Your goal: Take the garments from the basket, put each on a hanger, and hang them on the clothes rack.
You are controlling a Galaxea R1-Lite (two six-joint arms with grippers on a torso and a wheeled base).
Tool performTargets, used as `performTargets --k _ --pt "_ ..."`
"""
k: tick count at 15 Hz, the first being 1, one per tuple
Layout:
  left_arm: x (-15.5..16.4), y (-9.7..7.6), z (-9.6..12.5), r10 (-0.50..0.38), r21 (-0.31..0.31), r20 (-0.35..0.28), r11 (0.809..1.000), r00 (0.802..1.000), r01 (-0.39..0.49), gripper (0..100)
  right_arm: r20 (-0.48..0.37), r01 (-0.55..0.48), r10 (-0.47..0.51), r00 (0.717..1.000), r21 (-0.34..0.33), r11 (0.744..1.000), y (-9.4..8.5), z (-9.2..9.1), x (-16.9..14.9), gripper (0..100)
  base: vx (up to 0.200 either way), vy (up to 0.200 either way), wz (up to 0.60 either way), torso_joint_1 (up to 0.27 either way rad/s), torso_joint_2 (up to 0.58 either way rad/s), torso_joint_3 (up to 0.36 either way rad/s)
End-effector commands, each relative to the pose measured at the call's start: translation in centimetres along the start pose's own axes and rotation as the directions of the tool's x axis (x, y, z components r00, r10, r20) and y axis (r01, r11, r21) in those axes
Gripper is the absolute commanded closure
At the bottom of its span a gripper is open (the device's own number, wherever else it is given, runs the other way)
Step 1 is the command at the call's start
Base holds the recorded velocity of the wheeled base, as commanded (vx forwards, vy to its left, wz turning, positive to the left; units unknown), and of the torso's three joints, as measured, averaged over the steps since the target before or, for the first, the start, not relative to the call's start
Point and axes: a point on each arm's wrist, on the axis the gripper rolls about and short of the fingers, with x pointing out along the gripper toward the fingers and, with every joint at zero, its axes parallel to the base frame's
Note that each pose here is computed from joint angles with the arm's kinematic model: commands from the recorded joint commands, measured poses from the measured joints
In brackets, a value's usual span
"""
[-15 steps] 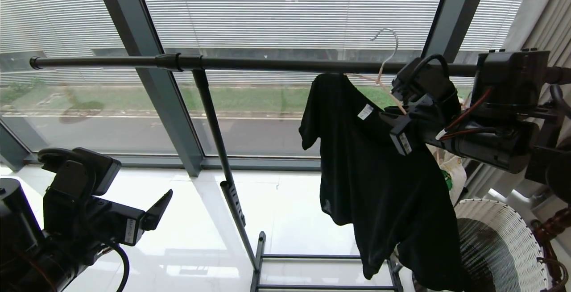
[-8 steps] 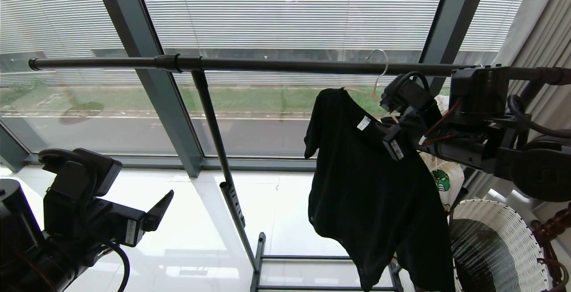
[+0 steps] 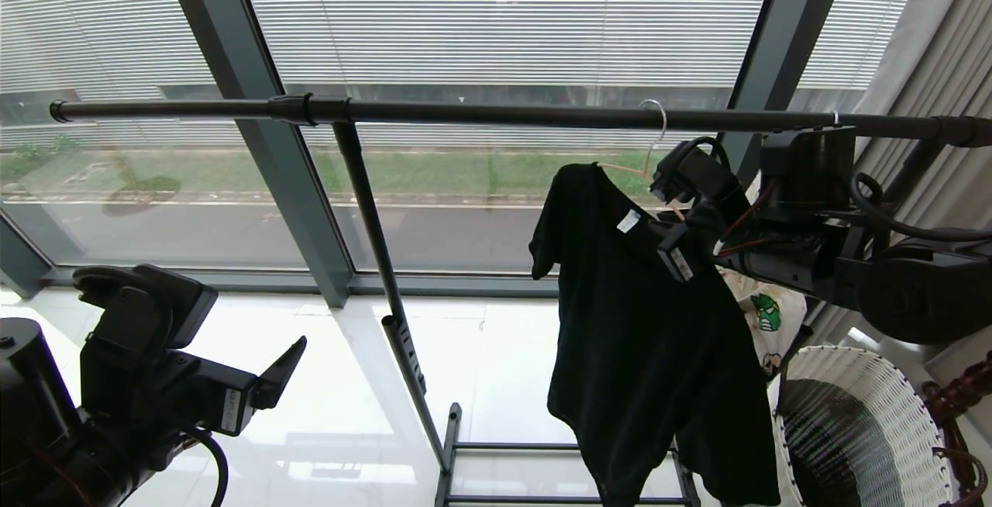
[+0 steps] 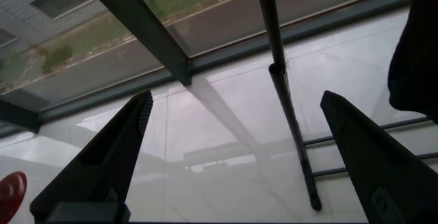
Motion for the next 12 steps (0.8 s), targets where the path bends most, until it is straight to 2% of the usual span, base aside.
performTargets --k 1,2,5,7,8,10,11,12 --pt "-0.1 -0.2 0.0 -0.010 0.003 0.001 1.000 1.000 0.010 0 0.000 0.000 0.000 1.000 0.000 1.000 0.0 0.0 0.0 100 0.000 0.000 0.00 0.000 0.00 0.000" --pt "-0.1 -0.2 -0.1 -0.010 0.002 -0.001 1.000 1.000 0.010 0 0.006 0.001 -0.001 1.000 0.001 1.000 0.0 0.2 -0.3 0 0.000 0.000 0.00 0.000 0.00 0.000" --pt "-0.4 -0.1 -0.2 -0.007 0.000 0.003 1.000 1.000 0.007 0 0.056 0.018 -0.021 0.998 0.054 0.998 -0.8 1.4 -2.4 0 0.000 0.000 0.00 0.000 0.00 0.000" --pt "-1.3 0.1 -0.5 -0.002 -0.003 0.016 1.000 1.000 0.002 0 0.105 0.035 -0.045 0.993 0.097 0.995 -1.6 2.4 -4.9 0 0.000 0.000 0.00 0.000 0.00 0.000" --pt "-2.0 0.4 -0.9 0.012 -0.011 0.023 1.000 1.000 -0.012 0 0.146 0.049 -0.068 0.987 0.131 0.990 -2.2 3.1 -7.3 0 0.000 0.000 0.00 0.000 0.00 0.000" --pt "-3.5 1.6 -1.5 0.091 -0.038 0.035 0.995 0.995 -0.089 0 0.201 0.057 -0.097 0.975 0.198 0.978 -2.9 3.2 -12.2 0 0.000 0.000 0.00 0.000 0.00 0.000" --pt "-4.3 2.4 -2.0 0.161 -0.066 0.031 0.985 0.986 -0.159 0 0.218 0.060 -0.110 0.970 0.223 0.973 -3.2 2.7 -15.4 0 0.000 0.000 0.00 0.000 0.00 0.000" --pt "-5.1 3.3 -2.5 0.240 -0.104 0.022 0.966 0.971 -0.236 0 0.228 0.068 -0.123 0.966 0.239 0.969 -3.3 2.1 -18.4 0 0.000 0.000 0.00 0.000 0.00 0.000"
